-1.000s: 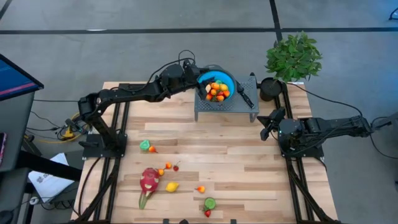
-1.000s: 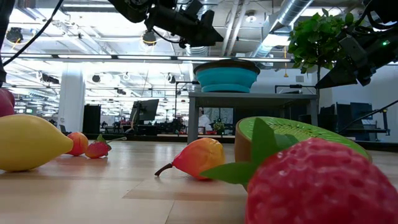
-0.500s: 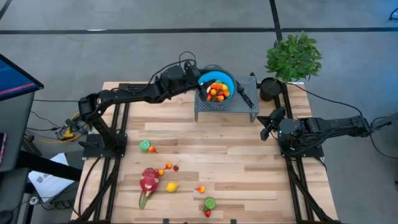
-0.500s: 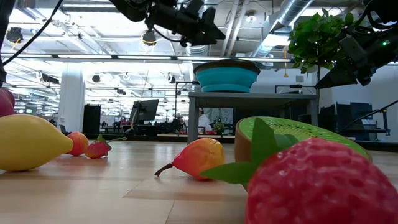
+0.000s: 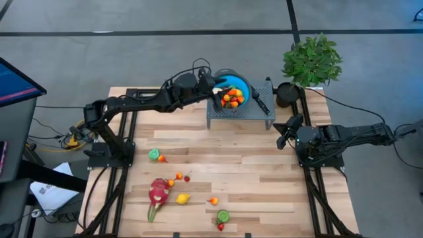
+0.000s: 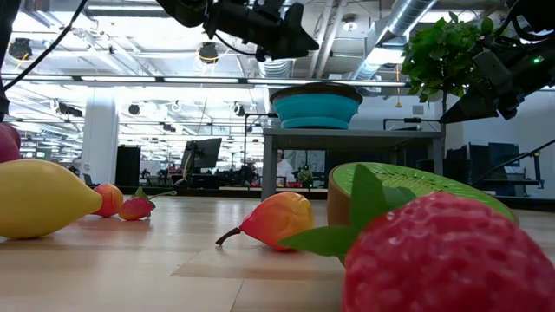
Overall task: Pick & Place Fruit
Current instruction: Put the top strawberry into the strainer bowl
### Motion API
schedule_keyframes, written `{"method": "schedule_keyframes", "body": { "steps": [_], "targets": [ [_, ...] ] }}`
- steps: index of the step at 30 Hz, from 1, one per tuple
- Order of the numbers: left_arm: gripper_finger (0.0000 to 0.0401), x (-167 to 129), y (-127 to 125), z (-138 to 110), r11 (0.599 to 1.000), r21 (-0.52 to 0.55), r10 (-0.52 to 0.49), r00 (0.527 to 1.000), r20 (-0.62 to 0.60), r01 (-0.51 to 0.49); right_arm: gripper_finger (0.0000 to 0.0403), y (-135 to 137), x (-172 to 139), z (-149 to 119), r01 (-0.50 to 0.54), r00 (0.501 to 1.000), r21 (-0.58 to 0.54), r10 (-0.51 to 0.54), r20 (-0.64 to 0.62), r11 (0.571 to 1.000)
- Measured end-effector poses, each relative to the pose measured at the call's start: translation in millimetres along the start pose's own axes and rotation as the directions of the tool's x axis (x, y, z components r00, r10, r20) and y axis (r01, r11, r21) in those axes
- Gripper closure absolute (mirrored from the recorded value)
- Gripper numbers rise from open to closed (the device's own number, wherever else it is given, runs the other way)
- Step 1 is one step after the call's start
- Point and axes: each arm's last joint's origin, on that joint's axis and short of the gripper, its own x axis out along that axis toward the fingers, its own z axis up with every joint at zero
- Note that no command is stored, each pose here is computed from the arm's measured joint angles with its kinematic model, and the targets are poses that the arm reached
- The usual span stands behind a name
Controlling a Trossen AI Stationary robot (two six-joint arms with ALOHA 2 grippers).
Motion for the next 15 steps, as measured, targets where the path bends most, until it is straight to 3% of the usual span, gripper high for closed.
{"method": "schedule_keyframes", "body": {
  "steps": [8,15],
  "targets": [
    [0.0258,-3,-24,3,0.994,-0.087,-0.061,0.998,0.01,0.062,0.0403,0,0,0,0.0,1.0,0.0,0.0,0.0,1.0],
    [0.03,-5,-34,4,0.992,-0.091,-0.086,0.996,0.012,0.087,0.0403,0,0,0,0.0,1.0,0.0,0.0,0.0,1.0]
  ]
}}
